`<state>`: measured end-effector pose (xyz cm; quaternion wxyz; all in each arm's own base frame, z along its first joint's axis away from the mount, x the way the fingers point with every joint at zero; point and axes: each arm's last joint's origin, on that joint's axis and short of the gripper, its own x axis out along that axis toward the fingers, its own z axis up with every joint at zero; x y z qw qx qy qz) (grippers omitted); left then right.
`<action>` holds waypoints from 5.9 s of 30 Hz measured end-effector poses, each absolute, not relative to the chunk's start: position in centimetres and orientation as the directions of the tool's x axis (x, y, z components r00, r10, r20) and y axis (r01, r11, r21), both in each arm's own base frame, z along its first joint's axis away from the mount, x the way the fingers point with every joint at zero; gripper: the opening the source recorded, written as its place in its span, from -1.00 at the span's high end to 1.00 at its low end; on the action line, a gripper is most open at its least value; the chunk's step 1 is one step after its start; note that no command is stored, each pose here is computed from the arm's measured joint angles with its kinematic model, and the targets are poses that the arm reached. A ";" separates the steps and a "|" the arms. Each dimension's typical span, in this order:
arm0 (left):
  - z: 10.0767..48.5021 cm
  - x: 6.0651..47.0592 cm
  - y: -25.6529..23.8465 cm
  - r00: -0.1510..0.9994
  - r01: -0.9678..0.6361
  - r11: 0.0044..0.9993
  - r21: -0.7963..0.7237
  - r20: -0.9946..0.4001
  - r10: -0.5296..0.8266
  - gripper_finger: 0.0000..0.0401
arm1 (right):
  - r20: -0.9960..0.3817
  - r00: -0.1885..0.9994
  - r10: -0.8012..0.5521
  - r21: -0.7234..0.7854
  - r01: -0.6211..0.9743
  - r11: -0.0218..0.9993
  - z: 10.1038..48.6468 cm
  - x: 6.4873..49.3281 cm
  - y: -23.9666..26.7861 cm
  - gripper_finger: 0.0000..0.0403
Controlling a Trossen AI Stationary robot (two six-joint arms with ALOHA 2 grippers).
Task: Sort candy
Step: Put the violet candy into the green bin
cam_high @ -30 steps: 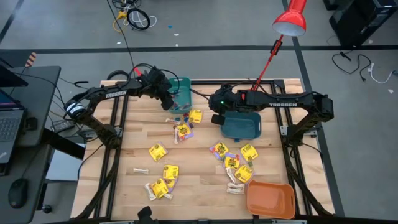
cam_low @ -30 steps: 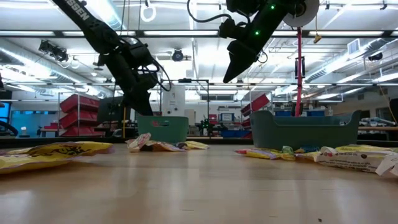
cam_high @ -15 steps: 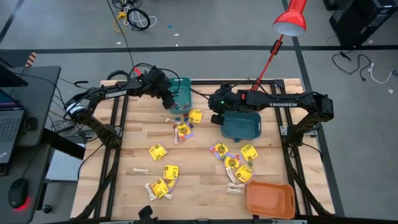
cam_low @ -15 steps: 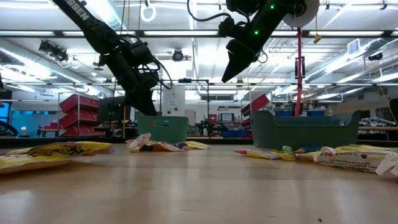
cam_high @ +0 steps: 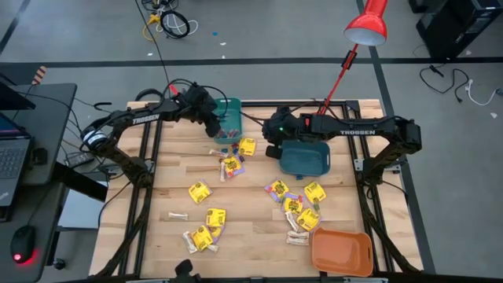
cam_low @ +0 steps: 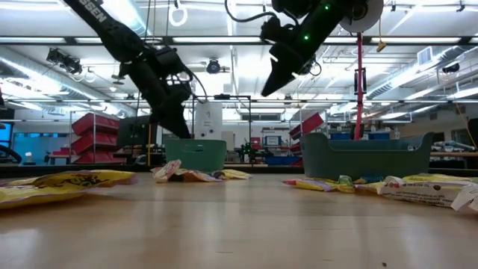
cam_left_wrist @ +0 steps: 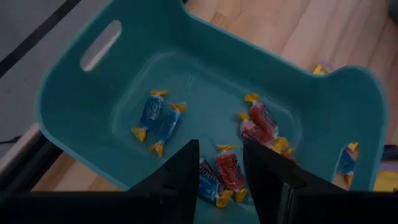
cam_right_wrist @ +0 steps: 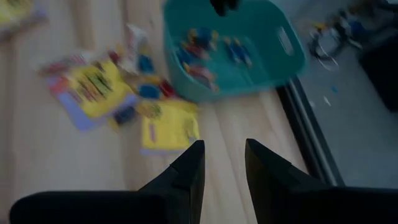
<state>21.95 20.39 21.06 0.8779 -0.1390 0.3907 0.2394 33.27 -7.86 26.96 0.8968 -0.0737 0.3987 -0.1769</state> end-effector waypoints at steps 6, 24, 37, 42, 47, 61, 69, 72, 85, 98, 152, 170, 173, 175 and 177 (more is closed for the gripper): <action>25.1 21.7 19.9 0.681 -0.489 0.871 -0.048 -0.645 0.346 0.36 | -0.594 0.749 -0.295 -0.224 0.199 0.954 24.8 33.7 -7.6 0.50; 32.8 19.8 12.5 0.901 -0.210 0.976 0.051 -0.377 0.214 0.37 | -0.399 0.889 -0.226 -0.193 0.159 0.968 23.5 34.2 -5.7 0.50; 35.9 15.1 9.2 0.926 -0.225 0.969 0.099 -0.288 0.244 0.37 | -0.309 0.921 -0.239 -0.197 0.184 0.963 24.4 34.6 -5.4 0.50; 36.3 13.9 8.4 0.930 -0.227 0.968 0.105 -0.274 0.247 0.37 | -0.291 0.926 -0.238 -0.196 0.186 0.963 24.5 34.6 -5.3 0.50; 36.6 13.5 8.1 0.933 -0.229 0.967 0.111 -0.257 0.250 0.37 | -0.264 0.934 -0.240 -0.198 0.191 0.961 24.8 34.7 -5.3 0.50; 36.6 13.5 8.1 0.933 -0.229 0.967 0.110 -0.260 0.250 0.37 | -0.272 0.933 -0.237 -0.267 0.164 0.950 23.6 37.7 -5.8 0.50; 36.0 13.4 8.0 0.918 -0.221 0.969 0.112 -0.313 0.245 0.37 | -0.461 0.862 -0.213 -0.274 0.090 0.957 22.7 41.7 -5.9 0.50; 35.8 13.3 8.0 0.904 -0.232 0.966 0.112 -0.341 0.257 0.37 | -0.520 0.830 -0.201 -0.257 0.072 0.964 22.7 42.4 -5.7 0.50; 35.5 13.1 8.1 0.880 -0.272 0.954 0.123 -0.369 0.299 0.37 | -0.747 0.642 -0.170 -0.144 0.093 0.985 18.9 41.7 -5.2 0.50; 35.1 13.0 8.1 0.857 -0.276 0.952 0.133 -0.414 0.307 0.37 | -0.765 0.610 -0.204 -0.151 0.137 0.979 14.6 42.6 -5.4 0.39; 31.0 13.9 9.0 0.815 -0.345 0.925 0.161 -0.438 0.380 0.37 | -0.793 0.570 -0.215 -0.150 0.159 0.976 13.9 42.3 -5.6 0.73; 23.0 15.1 8.9 0.931 -0.092 0.989 0.119 -0.342 0.128 0.37 | -0.621 0.754 -0.215 -0.221 0.095 0.971 19.3 42.7 -5.4 0.74; 21.7 15.1 8.8 0.954 -0.103 0.989 0.108 -0.270 0.129 0.37 | -0.590 0.788 -0.176 -0.203 0.067 0.977 19.7 42.9 -5.3 0.74; 21.1 15.0 8.8 0.965 -0.119 0.989 0.090 -0.224 0.136 0.37 | -0.572 0.803 -0.166 -0.197 0.062 0.978 19.8 43.1 -5.4 0.74; 20.6 14.9 8.7 0.971 -0.126 0.990 0.071 -0.194 0.137 0.37 | -0.563 0.810 -0.165 -0.203 0.059 0.977 19.9 43.1 -5.4 0.74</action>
